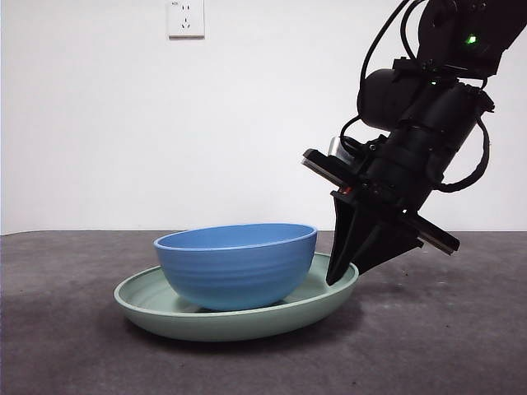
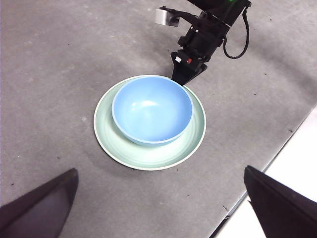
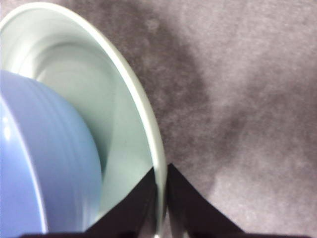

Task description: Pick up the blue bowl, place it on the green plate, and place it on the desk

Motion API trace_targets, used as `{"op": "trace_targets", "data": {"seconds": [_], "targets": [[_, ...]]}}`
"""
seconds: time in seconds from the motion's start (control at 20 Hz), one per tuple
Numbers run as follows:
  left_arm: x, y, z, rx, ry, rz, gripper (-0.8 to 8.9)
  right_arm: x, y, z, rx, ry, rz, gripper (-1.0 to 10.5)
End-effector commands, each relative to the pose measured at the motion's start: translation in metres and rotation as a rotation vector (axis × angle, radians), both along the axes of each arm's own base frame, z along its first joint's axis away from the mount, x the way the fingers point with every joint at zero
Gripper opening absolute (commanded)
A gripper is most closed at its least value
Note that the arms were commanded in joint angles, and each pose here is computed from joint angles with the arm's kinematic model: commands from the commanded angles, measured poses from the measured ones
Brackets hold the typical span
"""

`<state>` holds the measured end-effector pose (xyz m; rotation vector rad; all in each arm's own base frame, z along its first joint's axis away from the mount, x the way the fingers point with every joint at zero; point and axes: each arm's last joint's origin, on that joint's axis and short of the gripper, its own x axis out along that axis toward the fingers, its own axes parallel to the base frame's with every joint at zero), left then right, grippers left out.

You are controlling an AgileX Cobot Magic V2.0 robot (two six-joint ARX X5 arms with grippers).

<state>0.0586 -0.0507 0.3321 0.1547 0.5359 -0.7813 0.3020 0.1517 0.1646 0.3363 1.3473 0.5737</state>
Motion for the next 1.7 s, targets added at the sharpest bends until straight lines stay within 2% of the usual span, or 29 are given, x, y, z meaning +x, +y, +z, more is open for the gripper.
{"op": "trace_targets", "data": {"seconds": [0.05,0.15,0.25,0.35,0.45,0.55,0.65,0.85,0.95,1.25,1.5,1.7], "targets": [[-0.001,0.0,0.006,-0.018,-0.016,-0.005,5.3,0.005,0.005,0.001,0.012,-0.007,0.0,1.4],[-0.001,0.0,0.005,-0.014,-0.012,-0.005,5.3,0.006,0.004,0.002,0.009,-0.016,-0.005,3.1],[-0.001,0.0,0.004,-0.008,-0.004,-0.005,5.3,0.008,0.0,0.009,-0.014,-0.037,-0.011,3.3],[-0.002,0.001,0.003,-0.001,0.006,-0.005,5.3,0.008,-0.006,0.027,-0.074,-0.076,-0.017,3.3],[-0.002,0.001,0.003,-0.004,0.02,0.002,5.3,0.005,-0.013,0.055,-0.136,-0.134,-0.012,3.5],[-0.002,0.001,0.003,-0.023,0.042,0.019,5.3,-0.006,-0.02,0.088,-0.153,-0.214,0.008,4.2],[-0.002,0.001,0.003,-0.025,0.042,0.02,5.3,-0.023,-0.028,0.12,-0.146,-0.307,0.024,5.1],[-0.002,0.001,0.003,-0.027,0.039,0.02,5.3,-0.082,-0.047,0.175,-0.118,-0.435,0.065,5.4],[-0.002,0.001,0.003,-0.029,0.037,0.02,5.3,-0.116,-0.057,0.195,-0.105,-0.487,0.091,6.2],[-0.002,0.001,0.003,-0.032,0.039,0.022,5.3,-0.196,-0.088,0.215,-0.114,-0.508,0.188,6.4],[-0.002,0.001,0.003,-0.045,0.053,0.034,5.3,-0.227,-0.103,0.22,-0.099,-0.55,0.187,6.4],[-0.002,0.001,0.003,-0.045,0.053,0.034,5.3,-0.238,-0.109,0.223,-0.082,-0.591,0.179,6.4]]}}
